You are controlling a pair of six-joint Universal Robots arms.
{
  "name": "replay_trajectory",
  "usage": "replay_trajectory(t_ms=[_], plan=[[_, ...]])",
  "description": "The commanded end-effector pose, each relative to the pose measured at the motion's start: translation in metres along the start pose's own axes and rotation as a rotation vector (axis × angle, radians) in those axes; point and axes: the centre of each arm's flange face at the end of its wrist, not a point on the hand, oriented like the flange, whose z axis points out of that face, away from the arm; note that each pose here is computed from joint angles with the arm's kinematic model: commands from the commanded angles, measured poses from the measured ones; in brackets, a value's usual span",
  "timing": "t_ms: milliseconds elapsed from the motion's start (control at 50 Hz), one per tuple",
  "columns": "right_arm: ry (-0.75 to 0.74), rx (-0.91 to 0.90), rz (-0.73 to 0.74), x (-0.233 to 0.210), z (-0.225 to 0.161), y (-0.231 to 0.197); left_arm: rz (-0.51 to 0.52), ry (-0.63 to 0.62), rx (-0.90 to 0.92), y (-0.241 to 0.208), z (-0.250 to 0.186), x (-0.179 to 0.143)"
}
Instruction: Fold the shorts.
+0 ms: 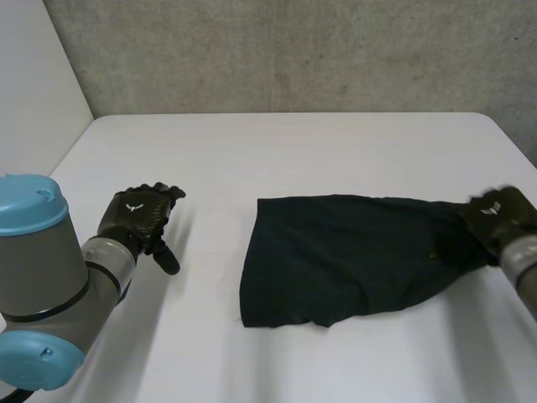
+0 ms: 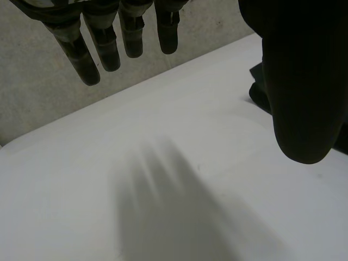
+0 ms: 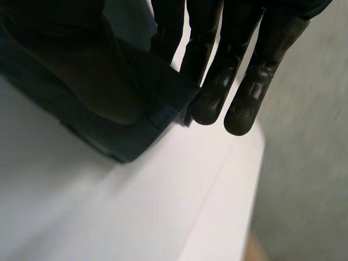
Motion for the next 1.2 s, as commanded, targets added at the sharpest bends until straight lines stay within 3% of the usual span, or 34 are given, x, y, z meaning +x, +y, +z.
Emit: replay_trajectory(t_ms=[20, 100, 180, 280, 400, 480, 500, 580, 660, 740, 860, 1020, 1200], plan=[[-0.065, 0.354, -0.182, -0.044, -0.029, -0.101, -0.001, 0.002, 0.004, -0.001, -0.001, 0.000], [-0.214, 0.521, -0.255, -0.108, -0.050, -0.137, -0.002, -0.001, 0.016, -0.005, -0.003, -0.001], [-0.417, 0.659, -0.359, -0.175, -0.084, -0.145, -0.003, -0.003, 0.041, -0.012, -0.004, -0.001], [-0.576, 0.730, -0.395, -0.207, -0.096, -0.134, -0.005, -0.004, 0.075, -0.022, -0.003, -0.002], [-0.556, 0.758, -0.282, -0.188, -0.104, -0.151, -0.006, -0.002, 0.157, -0.047, 0.001, -0.001], [-0.472, 0.701, 0.004, -0.133, -0.092, -0.169, -0.025, 0.008, 0.240, -0.073, 0.004, 0.002], [-0.443, 0.670, 0.143, -0.110, -0.084, -0.172, -0.034, 0.014, 0.251, -0.077, 0.005, 0.004], [-0.416, 0.594, 0.453, -0.068, -0.065, -0.170, -0.104, 0.131, 0.300, -0.092, 0.006, 0.026], [-0.423, 0.481, 0.613, -0.055, -0.049, -0.154, -0.183, 0.268, 0.281, -0.092, 0.014, 0.051], [-0.440, 0.347, 0.619, -0.062, -0.035, -0.133, -0.209, 0.332, 0.161, -0.068, 0.023, 0.073], [-0.466, 0.214, 0.591, -0.081, -0.014, -0.108, -0.155, 0.382, -0.035, -0.017, 0.027, 0.119], [-0.520, 0.106, 0.546, -0.117, 0.007, -0.082, -0.089, 0.188, -0.202, 0.016, 0.035, 0.104], [-0.456, 0.099, 0.433, -0.115, 0.010, -0.077, -0.001, 0.197, -0.224, 0.021, 0.030, 0.102]])
